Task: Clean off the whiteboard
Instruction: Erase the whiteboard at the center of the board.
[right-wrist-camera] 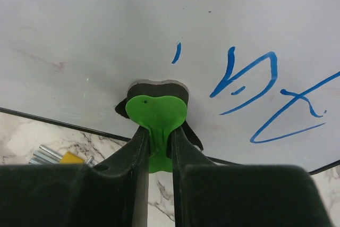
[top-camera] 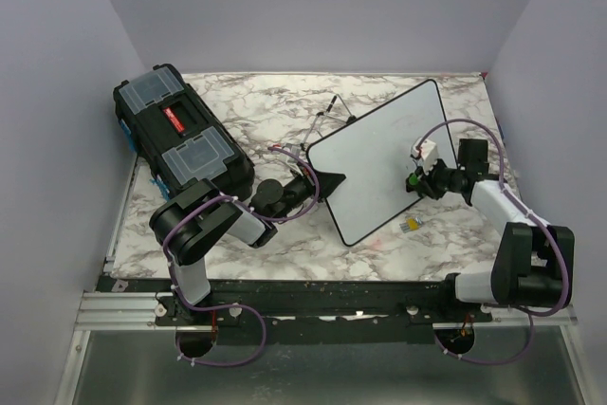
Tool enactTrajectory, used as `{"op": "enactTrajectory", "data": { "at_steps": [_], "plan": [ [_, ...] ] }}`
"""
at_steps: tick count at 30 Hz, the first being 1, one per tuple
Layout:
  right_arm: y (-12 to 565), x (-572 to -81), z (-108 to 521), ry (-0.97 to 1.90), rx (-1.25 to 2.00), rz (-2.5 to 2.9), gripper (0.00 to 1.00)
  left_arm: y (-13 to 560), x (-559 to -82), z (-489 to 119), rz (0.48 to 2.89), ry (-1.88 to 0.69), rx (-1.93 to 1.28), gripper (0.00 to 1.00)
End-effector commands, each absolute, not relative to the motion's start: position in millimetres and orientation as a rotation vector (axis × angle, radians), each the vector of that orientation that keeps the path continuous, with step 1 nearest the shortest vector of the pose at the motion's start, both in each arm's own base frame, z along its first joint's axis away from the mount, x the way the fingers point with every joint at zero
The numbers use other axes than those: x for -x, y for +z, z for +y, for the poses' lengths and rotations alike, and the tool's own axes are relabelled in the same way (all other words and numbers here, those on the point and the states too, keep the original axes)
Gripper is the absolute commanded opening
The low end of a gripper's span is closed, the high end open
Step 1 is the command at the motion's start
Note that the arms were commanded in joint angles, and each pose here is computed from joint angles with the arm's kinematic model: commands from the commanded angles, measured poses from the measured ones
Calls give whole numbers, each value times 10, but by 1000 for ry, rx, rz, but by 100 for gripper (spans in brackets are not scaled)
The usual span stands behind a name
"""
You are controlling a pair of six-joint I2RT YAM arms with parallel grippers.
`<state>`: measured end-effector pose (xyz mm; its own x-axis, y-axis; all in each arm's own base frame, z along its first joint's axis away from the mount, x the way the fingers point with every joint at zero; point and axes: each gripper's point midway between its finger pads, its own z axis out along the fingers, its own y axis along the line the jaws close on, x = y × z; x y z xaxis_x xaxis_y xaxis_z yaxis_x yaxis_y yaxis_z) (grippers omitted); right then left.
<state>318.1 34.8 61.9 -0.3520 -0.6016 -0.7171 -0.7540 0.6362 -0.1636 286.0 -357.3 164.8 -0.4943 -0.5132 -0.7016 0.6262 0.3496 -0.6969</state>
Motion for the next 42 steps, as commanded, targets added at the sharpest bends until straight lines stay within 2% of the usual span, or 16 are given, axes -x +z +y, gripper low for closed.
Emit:
{"op": "enactTrajectory", "data": {
  "at_steps": [1, 5, 10, 18, 23, 28, 34, 39, 42],
  "plan": [
    [760, -3237, 451, 336, 1068, 2040, 1, 2315, -2640, -3664, 1319, -1519, -202, 0],
    [786, -2987, 746, 497, 1192, 1951, 1, 2321, -2645, -3673, 1318, -1522, -202, 0],
    [826, -2903, 984, 533, 1234, 1895, 1, 2296, -2653, -3692, 1326, -1529, -200, 0],
    [1208, -3590, 701, 258, 864, 1939, 1, 2279, -2652, -3681, 1331, -1524, -198, 0],
    [1254, -3728, 513, 115, 799, 1933, 1, 2282, -2646, -3666, 1329, -1519, -199, 0],
    [922, -3519, 402, 58, 924, 2022, 1, 2284, -2635, -3658, 1328, -1517, -203, 0],
    [418, -2846, 504, 240, 1304, 2110, 1, 2276, -2639, -3669, 1331, -1523, -202, 0],
    [365, -2799, 570, 308, 1294, 2123, 1, 2286, -2642, -3677, 1329, -1528, -202, 0],
    [523, -2984, 594, 296, 1196, 2115, 1, 2285, -2640, -3667, 1329, -1524, -199, 0]
  ]
}}
